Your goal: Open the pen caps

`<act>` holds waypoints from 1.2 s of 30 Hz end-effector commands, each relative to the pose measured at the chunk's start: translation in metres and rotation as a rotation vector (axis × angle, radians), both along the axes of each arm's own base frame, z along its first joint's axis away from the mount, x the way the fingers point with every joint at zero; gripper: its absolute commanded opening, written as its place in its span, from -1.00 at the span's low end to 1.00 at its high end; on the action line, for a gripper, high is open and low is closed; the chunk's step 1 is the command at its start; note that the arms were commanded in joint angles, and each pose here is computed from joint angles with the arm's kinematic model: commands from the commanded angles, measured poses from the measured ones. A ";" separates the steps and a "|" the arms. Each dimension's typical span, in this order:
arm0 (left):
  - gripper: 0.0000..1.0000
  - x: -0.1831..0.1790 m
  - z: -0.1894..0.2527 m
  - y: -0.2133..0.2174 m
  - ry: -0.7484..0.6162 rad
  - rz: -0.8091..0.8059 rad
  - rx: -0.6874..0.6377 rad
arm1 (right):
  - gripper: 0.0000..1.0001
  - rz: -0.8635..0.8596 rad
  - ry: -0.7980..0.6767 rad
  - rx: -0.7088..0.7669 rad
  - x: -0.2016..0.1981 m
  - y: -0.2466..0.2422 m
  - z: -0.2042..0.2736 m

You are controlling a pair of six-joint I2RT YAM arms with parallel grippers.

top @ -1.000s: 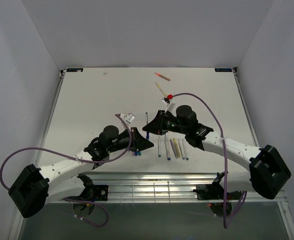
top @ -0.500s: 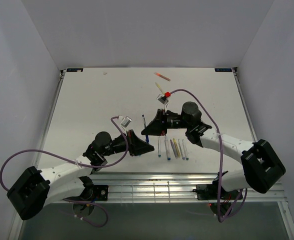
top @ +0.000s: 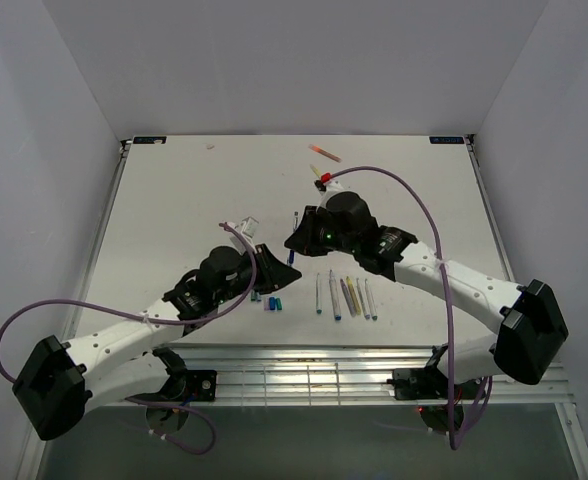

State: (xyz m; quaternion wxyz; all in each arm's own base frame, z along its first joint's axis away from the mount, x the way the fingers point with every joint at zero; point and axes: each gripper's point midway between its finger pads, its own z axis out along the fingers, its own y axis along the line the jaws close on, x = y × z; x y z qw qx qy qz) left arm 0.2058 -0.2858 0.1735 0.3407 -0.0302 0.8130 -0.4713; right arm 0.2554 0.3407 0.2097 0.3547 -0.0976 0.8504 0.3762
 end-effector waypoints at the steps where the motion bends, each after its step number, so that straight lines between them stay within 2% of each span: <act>1: -1.00 -0.029 -0.056 0.025 0.116 -0.036 0.127 | -0.85 -0.313 -0.178 -0.295 0.065 -0.088 -0.010; 2: -1.00 -0.028 -0.026 0.009 0.009 -0.098 0.003 | -0.85 -0.193 -0.161 -0.200 0.054 -0.068 -0.005; 4: -1.00 -0.049 -0.004 -0.005 -0.078 -0.257 -0.116 | -0.85 -0.055 -0.131 -0.022 0.044 -0.046 0.003; 6: -1.00 -0.063 0.007 -0.011 -0.135 -0.358 -0.169 | -0.85 0.015 -0.158 0.113 0.041 -0.032 0.023; 7: -1.00 -0.077 0.023 -0.015 -0.198 -0.446 -0.235 | -0.85 0.107 -0.126 0.176 0.028 -0.027 0.020; 8: -1.00 -0.084 0.022 -0.014 -0.207 -0.477 -0.250 | -0.85 0.143 -0.101 0.246 0.021 -0.023 0.026; 9: -1.00 -0.088 0.025 -0.014 -0.223 -0.505 -0.265 | -0.85 0.180 -0.151 0.329 0.021 -0.018 0.045; 11: -1.00 -0.097 0.026 -0.014 -0.246 -0.562 -0.279 | -0.85 0.263 -0.104 0.415 0.007 -0.016 0.051; 14: -1.00 -0.102 0.025 -0.015 -0.252 -0.593 -0.290 | -0.85 0.344 -0.132 0.479 -0.001 -0.012 0.071; 19: -1.00 -0.082 0.006 -0.011 -0.180 -0.465 -0.199 | -0.85 0.212 -0.138 0.340 0.014 -0.029 0.059; 21: -1.00 -0.066 0.005 -0.008 -0.195 -0.383 -0.149 | -0.85 0.173 -0.138 0.310 0.017 -0.040 0.052; 23: -1.00 -0.055 -0.015 0.003 -0.136 -0.294 -0.043 | -0.85 0.120 -0.099 0.274 0.021 -0.052 0.035; 24: -1.00 -0.034 -0.023 0.014 -0.127 -0.159 0.019 | -0.84 0.091 -0.087 0.256 0.023 -0.059 0.029; 25: -1.00 -0.027 -0.042 0.029 -0.048 -0.077 0.125 | -0.85 0.051 -0.101 0.227 0.028 -0.068 0.026; 26: -1.00 -0.021 -0.054 0.044 0.019 0.019 0.187 | -0.85 0.020 -0.056 0.178 0.026 -0.077 0.010; 27: -1.00 -0.008 -0.073 0.077 0.079 0.190 0.335 | -0.85 -0.011 -0.054 0.143 0.028 -0.085 0.007; 28: -1.00 -0.004 -0.079 0.091 0.104 0.257 0.388 | -0.85 -0.076 -0.071 0.064 0.037 -0.099 -0.003; 31: -1.00 -0.002 -0.099 0.133 0.184 0.421 0.563 | -0.85 -0.200 0.023 -0.181 0.038 -0.140 -0.045; 36: -1.00 -0.006 -0.122 0.156 0.255 0.522 0.655 | -0.85 -0.300 0.173 -0.398 0.027 -0.190 -0.097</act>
